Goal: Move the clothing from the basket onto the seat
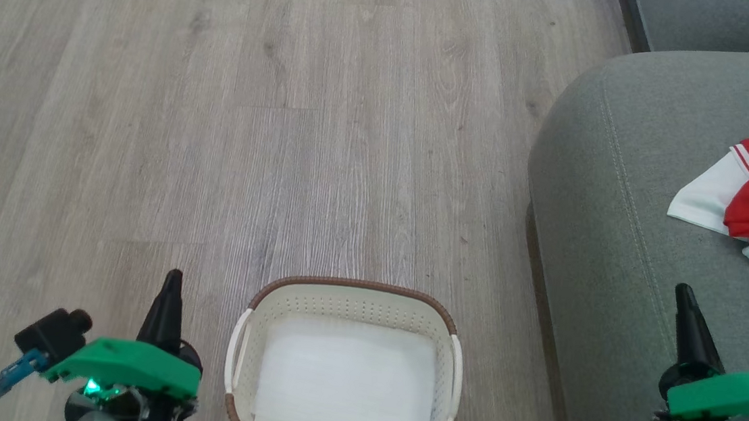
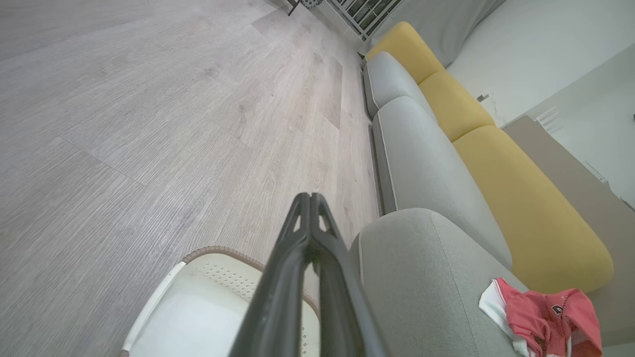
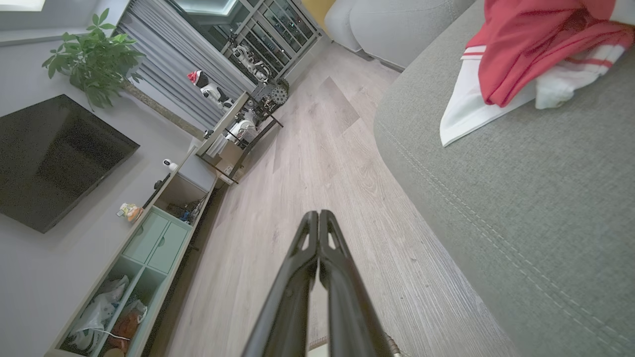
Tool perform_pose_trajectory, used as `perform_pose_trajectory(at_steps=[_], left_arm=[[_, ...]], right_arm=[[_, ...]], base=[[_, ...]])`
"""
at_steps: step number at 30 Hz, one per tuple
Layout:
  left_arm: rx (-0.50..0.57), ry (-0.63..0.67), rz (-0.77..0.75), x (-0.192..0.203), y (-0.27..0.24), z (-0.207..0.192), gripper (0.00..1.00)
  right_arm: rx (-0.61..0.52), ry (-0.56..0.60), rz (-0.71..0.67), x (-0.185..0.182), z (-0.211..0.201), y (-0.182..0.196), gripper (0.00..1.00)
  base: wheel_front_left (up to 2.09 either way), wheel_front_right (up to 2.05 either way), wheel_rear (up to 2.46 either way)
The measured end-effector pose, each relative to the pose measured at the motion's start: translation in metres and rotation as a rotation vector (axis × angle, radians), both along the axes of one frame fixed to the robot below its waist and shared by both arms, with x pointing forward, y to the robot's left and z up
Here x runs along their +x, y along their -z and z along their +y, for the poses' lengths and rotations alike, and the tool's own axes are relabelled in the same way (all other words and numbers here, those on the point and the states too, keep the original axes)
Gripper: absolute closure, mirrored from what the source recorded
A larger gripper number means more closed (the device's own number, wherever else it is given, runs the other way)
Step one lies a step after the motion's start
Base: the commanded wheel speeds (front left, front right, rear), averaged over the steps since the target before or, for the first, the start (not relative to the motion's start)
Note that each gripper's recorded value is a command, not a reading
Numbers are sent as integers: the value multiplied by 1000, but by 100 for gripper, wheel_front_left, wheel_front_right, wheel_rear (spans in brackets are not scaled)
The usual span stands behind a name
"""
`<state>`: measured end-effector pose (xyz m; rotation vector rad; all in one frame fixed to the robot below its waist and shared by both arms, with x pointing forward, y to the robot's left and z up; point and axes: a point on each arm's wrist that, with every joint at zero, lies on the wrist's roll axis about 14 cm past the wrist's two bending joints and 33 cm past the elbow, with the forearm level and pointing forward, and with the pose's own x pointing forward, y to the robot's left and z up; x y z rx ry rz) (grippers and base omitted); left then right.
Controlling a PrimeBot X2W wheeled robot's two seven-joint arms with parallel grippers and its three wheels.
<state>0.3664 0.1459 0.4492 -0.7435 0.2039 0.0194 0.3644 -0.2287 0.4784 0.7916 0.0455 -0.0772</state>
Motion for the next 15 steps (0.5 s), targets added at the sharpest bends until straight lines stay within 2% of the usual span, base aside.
perform_pose_trajectory(at_steps=[15], left_arm=[[-179,-44,20,1,-1,9,100]], right_arm=[[170,15,2,4,4,0,100]], base=[[0,0,0]])
